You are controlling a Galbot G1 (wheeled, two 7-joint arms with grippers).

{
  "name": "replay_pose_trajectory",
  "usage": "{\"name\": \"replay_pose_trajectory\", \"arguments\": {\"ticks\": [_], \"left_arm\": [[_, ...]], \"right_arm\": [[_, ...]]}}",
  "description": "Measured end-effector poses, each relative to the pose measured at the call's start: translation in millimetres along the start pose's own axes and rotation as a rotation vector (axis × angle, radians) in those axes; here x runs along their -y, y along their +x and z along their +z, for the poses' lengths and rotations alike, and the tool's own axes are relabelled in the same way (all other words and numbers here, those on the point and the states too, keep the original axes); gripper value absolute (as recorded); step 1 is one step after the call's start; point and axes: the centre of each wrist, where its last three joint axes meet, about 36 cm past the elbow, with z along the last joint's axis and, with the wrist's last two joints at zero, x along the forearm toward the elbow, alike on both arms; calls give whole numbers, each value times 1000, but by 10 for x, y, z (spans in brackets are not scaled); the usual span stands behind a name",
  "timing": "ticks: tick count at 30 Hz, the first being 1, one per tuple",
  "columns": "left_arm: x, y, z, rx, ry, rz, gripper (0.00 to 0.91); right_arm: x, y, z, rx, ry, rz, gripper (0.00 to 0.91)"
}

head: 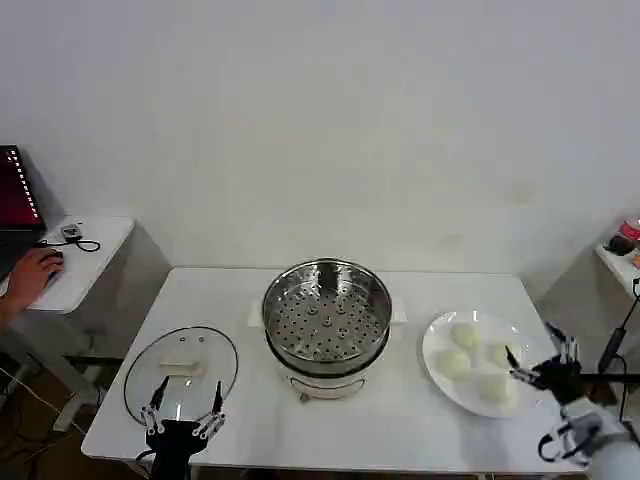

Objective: Take steamed baozi put them in steamer then cover it.

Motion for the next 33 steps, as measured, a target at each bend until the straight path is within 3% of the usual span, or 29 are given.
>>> {"name": "replay_pose_trajectory", "arguments": {"ticks": [7,14,22,33], "left_arm": [[2,-46,-38,24,-20,-8,907],[-20,-107,-67,45,-33,-22,907],[-62,-196,-51,58,-54,-39,907],[-85,-284,-19,65,-66,-48,907]], "right_arm": [[705,-460,10,12,350,-191,907],[998,-1066,-110,48,555,-410,907],[1014,-1752,-330,36,650,-664,907],[854,-2366,-478,-79,661,-891,907]]}}
